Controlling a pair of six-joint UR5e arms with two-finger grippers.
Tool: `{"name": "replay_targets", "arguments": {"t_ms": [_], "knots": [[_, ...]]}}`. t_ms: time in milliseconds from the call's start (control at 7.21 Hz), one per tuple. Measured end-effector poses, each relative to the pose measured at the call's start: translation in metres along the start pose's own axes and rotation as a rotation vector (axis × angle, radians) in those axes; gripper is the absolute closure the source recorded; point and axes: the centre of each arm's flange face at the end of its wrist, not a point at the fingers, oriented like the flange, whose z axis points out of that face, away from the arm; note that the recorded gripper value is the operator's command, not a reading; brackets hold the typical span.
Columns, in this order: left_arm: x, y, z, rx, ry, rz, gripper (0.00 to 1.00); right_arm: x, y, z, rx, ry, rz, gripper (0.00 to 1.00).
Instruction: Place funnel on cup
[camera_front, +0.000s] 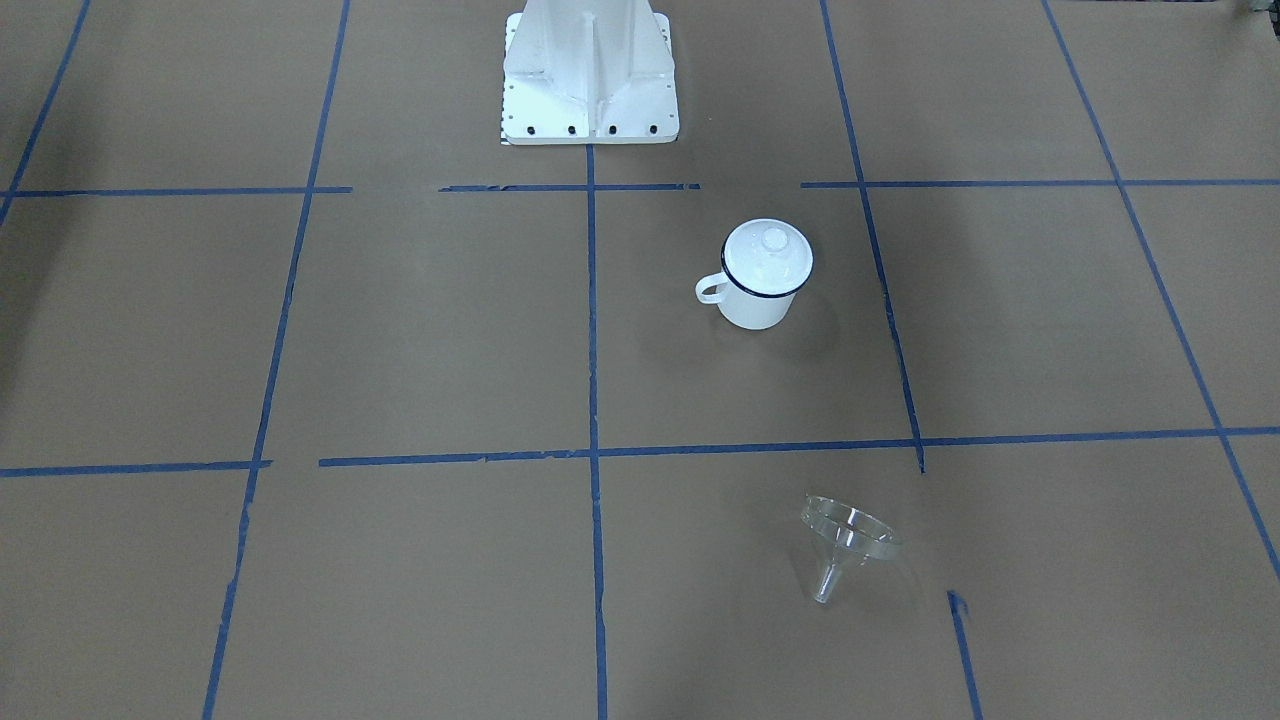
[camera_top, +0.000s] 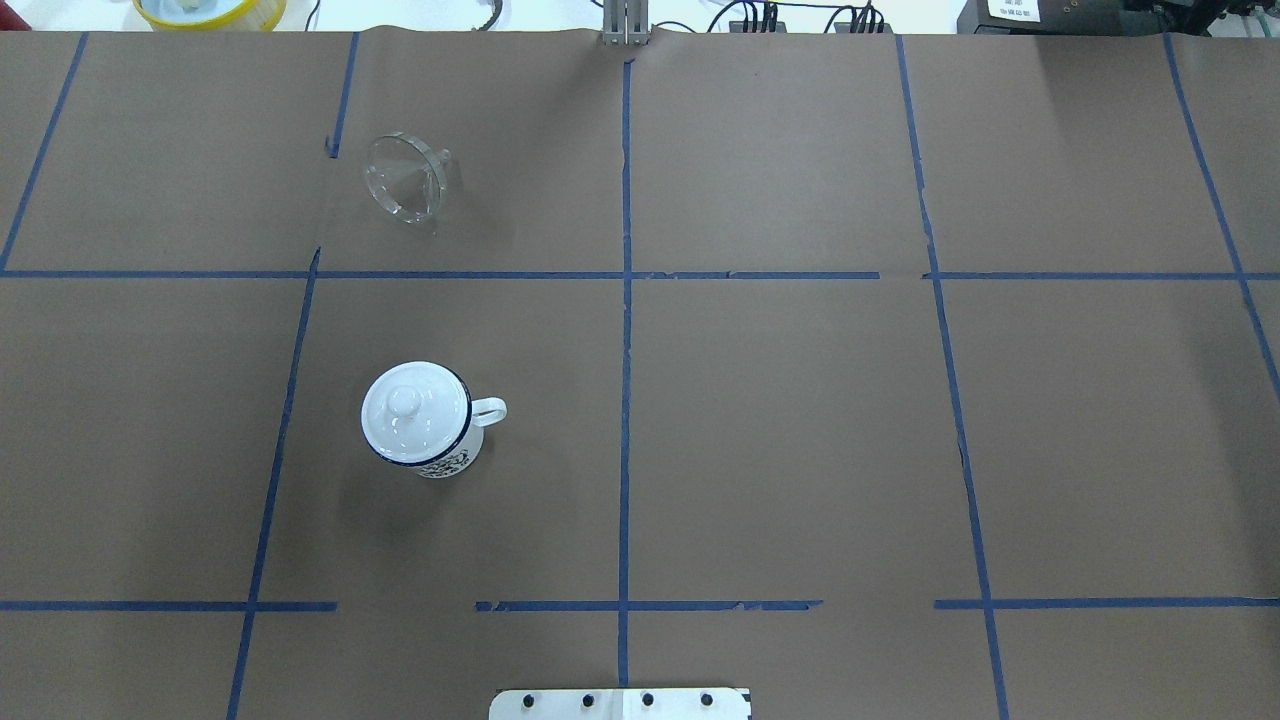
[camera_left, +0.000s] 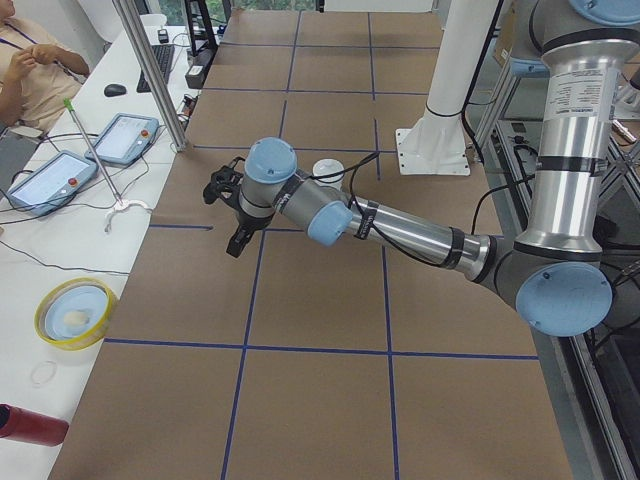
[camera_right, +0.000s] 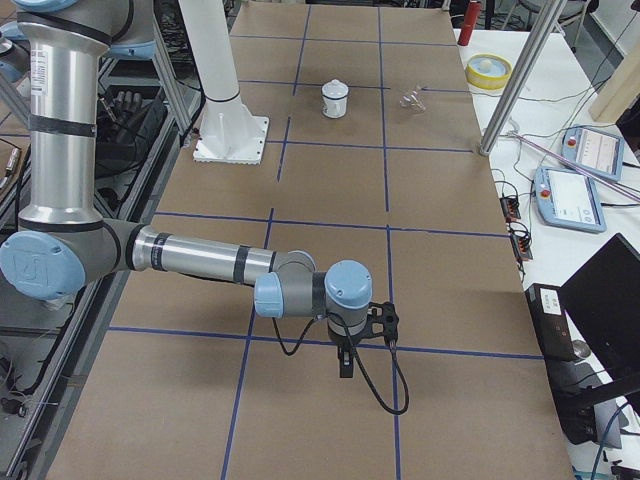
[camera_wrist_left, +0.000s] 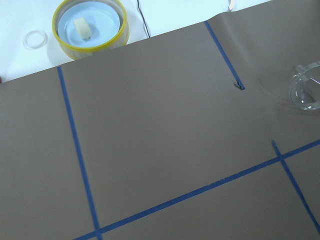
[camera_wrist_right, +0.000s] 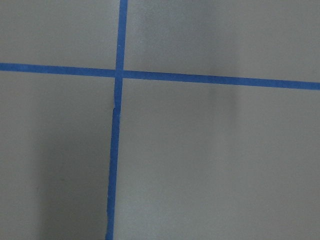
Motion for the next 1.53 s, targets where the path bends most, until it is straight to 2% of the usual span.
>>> {"name": "replay_targets", "arguments": {"t_ms": [416, 832, 1109, 1248, 1387, 1526], "knots": [[0.157, 0.011, 0.069, -0.034, 0.009, -0.213, 0.0, 0.0, 0.0, 0.0, 0.0, 0.0, 0.0, 0.0], [0.291, 0.011, 0.108, -0.114, -0.072, -0.326, 0.0, 0.0, 0.0, 0.0, 0.0, 0.0, 0.0, 0.0], [0.342, 0.035, 0.138, -0.118, -0.127, -0.38, 0.0, 0.0, 0.0, 0.0, 0.0, 0.0, 0.0, 0.0], [0.354, 0.045, 0.147, -0.12, -0.14, -0.388, 0.04, 0.0, 0.0, 0.0, 0.0, 0.0, 0.0, 0.0], [0.359, 0.052, 0.154, -0.129, -0.148, -0.388, 0.14, 0.0, 0.0, 0.0, 0.0, 0.0, 0.0, 0.0], [0.362, 0.057, 0.16, -0.139, -0.154, -0.386, 0.18, 0.0, 0.0, 0.0, 0.0, 0.0, 0.0, 0.0]]}}
